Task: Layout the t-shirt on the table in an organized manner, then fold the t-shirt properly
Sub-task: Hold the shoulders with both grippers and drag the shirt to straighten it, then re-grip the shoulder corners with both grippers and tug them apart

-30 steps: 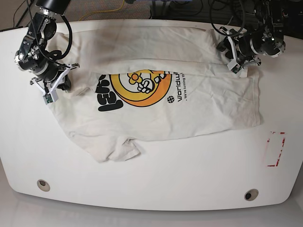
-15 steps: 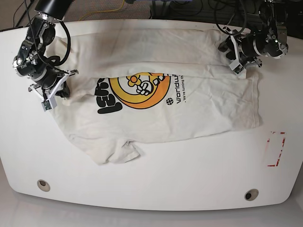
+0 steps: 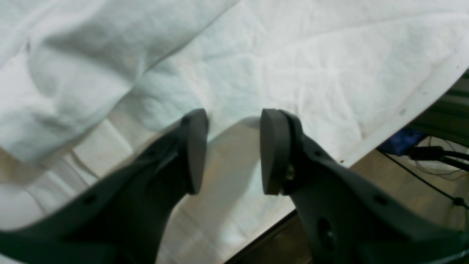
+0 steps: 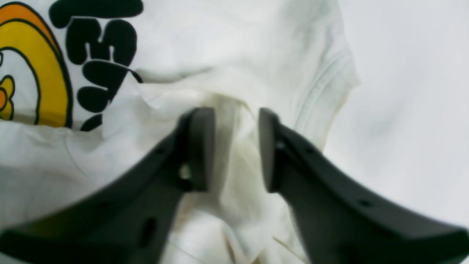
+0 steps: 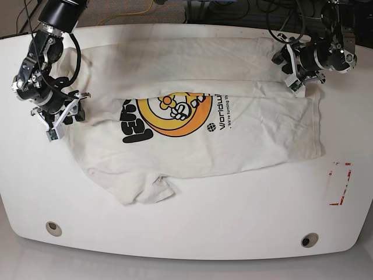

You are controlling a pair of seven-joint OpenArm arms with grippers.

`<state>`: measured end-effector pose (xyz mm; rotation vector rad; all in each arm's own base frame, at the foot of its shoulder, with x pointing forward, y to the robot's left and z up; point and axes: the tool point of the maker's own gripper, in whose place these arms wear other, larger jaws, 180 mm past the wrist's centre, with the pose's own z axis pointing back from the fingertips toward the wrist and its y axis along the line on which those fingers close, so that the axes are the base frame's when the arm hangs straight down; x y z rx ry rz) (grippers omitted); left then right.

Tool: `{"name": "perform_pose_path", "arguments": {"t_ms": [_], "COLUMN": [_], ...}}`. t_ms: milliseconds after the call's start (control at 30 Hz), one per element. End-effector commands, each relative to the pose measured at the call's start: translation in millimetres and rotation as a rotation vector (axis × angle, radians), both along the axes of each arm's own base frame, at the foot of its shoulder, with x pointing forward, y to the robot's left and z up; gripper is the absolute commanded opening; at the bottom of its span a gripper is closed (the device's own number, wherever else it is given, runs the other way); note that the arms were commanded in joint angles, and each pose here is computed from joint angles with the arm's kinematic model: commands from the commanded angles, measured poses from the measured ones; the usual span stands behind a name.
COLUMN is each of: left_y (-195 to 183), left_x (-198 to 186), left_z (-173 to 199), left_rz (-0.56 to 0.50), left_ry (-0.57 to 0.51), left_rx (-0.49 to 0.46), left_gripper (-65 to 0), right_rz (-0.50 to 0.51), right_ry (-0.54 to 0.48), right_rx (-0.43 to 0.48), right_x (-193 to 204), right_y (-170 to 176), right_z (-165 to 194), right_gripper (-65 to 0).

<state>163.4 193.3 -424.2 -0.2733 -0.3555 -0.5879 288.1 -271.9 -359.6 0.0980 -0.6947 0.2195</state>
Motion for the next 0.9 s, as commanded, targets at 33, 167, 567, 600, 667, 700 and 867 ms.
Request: {"name": "perform_pose_path", "arguments": {"t_ms": [33, 167, 567, 600, 667, 700, 867], "left_y": [29, 29, 32, 33, 36, 37, 38], "left_x": [-23, -21, 12, 14, 19, 20, 29], "left_z": [-14, -14, 12, 15, 22, 24, 30], "left_rz": [-0.007, -0.007, 0.005, 0.008, 0.021, 0.026, 0.029], "left_ry": [0.107, 0.104, -0.010, -0.021, -0.049, -0.058, -0.086], "left_rx": [0.152, 0.150, 0.167, 0.170, 0.175, 0.177, 0.178], "left_gripper": [-41.9, -41.9, -41.9, -41.9, -41.9, -41.9, -41.9], "right_rz": [0.006, 0.008, -0.060, -0.069, -0.084, -0.089, -0.094], "right_ry": [-0.069, -0.090, -0.121, -0.111, -0.080, -0.061, -0.017], "right_rx": [-0.003, -0.033, -0.172, -0.175, -0.180, -0.176, -0.151], "right_x": [14, 16, -30, -36, -49, -56, -76], "right_y": [-3, -10, -46, -50, -55, -55, -44], "right_z": [19, 29, 57, 56, 49, 44, 29], "right_gripper": [-26.5, -16.5, -11.7, -11.7, -11.9, -11.9, -11.9]}}
